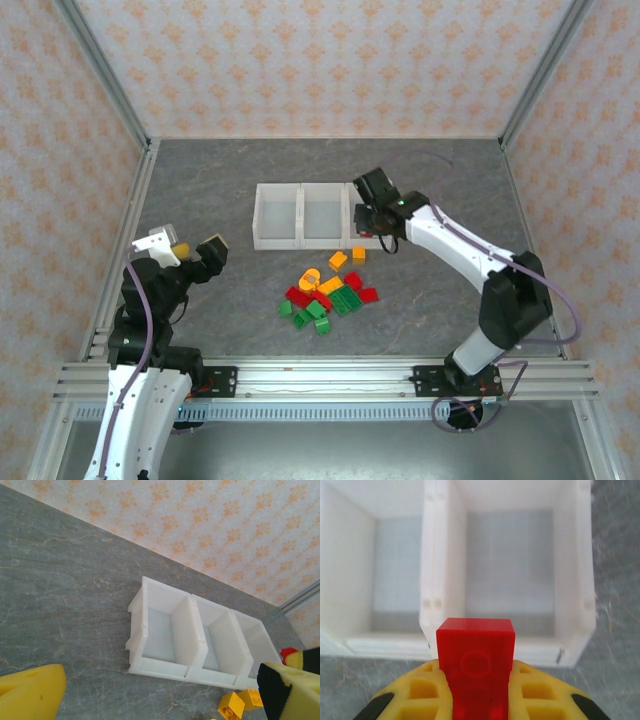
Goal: Sort the legos into containers by color
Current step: Place the lego in the container.
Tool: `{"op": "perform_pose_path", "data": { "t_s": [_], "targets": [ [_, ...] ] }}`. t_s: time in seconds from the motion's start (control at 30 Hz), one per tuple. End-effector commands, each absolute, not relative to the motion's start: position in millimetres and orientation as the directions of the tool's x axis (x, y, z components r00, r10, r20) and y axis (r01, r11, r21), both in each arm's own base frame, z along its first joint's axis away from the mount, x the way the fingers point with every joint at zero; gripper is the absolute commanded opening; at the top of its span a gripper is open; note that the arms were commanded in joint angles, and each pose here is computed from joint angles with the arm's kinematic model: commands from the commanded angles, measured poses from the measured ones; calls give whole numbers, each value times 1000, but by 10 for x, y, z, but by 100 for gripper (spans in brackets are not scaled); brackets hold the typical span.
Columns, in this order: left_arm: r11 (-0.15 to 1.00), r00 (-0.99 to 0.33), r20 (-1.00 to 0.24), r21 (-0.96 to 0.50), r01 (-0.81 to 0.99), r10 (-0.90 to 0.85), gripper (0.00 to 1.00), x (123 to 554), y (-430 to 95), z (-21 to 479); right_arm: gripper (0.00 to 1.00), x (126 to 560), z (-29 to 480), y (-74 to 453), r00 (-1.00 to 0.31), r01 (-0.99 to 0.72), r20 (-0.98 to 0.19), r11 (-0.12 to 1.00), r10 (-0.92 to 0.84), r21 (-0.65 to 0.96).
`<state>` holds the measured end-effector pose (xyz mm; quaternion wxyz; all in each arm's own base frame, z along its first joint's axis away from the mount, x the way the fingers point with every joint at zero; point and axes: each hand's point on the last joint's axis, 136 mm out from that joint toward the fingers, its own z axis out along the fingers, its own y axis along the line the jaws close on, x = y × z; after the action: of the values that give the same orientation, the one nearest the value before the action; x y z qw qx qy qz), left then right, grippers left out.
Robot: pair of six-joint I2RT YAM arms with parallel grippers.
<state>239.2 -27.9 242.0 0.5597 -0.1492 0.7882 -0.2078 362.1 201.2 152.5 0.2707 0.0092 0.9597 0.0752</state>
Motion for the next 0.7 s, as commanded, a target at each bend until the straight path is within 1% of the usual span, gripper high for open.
{"op": "perform_pose_path", "data": {
  "t_s": [0.0, 0.1, 0.27, 0.43, 0.53, 0.57, 0.6, 0.63, 0.67],
  "targets": [
    [873, -300, -833, -488, 2, -465, 99, 2415, -249, 2469, 11, 3921, 1374, 1888, -856, -11, -517, 999, 10, 38],
    [872, -291, -835, -489, 0, -468, 99, 2406, -239, 2483, 11, 4113, 1264, 1883, -851, -16, -526, 1000, -19, -11],
    [871, -281, -837, -490, 2, -470, 99, 2397, -234, 2499, 22, 4237, 1029, 1908, -869, -31, -494, 999, -37, -21],
    [871, -281, -837, -490, 2, -470, 99, 2395, -235, 2504, 44, 4203, 1095, 1922, -862, -26, -507, 1000, -16, 13],
    [871, -271, -838, -491, -3, -473, 99, 2383, -219, 2520, 50, 4136, 1228, 1905, -855, -19, -519, 999, 4, 39],
    [871, -262, -840, -492, -5, -476, 99, 2373, -209, 2540, 57, 4108, 1266, 1895, -853, -18, -521, 999, 7, 44],
    [870, -253, -841, -493, -7, -478, 99, 2361, -200, 2555, 61, 4079, 1323, 1881, -850, -16, -527, 999, 14, 52],
    [871, -243, -844, -492, -4, -478, 99, 2349, -196, 2573, 65, 4039, 1373, 1865, -848, -14, -530, 998, 20, 60],
    [871, -234, -847, -492, 1, -478, 99, 2338, -194, 2593, 66, 3995, 1416, 1855, -846, -11, -532, 997, 28, 71]
  ]
}}
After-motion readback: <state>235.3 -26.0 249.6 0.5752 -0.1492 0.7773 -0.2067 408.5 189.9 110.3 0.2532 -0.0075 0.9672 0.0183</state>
